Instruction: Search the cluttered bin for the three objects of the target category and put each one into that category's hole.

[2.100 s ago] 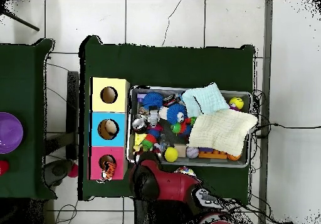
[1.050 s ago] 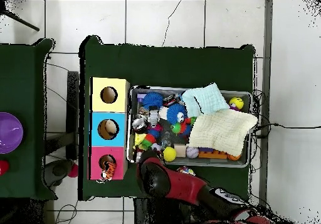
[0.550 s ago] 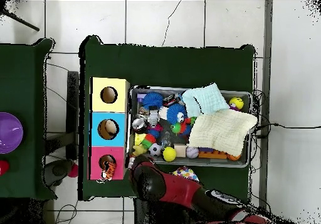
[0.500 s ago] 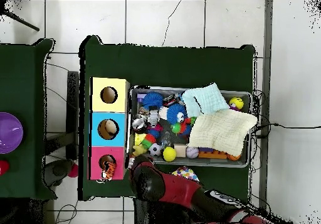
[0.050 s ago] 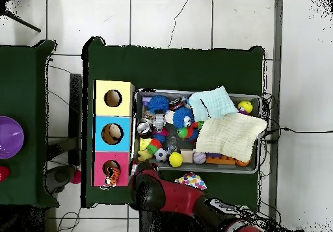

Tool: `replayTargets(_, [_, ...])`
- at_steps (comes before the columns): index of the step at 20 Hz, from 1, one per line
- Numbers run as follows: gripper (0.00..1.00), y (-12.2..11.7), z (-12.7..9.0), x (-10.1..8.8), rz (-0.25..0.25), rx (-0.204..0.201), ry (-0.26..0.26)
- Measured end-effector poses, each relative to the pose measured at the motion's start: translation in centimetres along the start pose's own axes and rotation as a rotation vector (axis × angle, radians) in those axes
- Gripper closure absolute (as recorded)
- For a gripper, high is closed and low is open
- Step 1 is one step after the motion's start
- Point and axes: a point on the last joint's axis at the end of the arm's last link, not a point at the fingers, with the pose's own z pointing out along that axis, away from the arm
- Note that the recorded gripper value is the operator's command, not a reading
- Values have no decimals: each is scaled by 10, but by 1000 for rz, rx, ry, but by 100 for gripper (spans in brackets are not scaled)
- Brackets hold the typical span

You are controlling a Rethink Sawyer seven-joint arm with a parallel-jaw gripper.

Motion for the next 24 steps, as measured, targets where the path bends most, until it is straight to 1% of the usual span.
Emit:
replayTargets(9, [0, 1, -1, 3, -53, 37, -31])
replayTargets(10, [0, -2, 1, 4, -62, 50, -33])
replayTargets(14, [0, -9, 7, 12, -71, 68, -22])
replayTargets(16, [0, -11, 10, 15, -75, 72, -19])
replayTargets(21, [0, -15, 16, 16, -85, 76, -35])
replayTargets(24, [0, -17, 20, 18, -84, 74, -48])
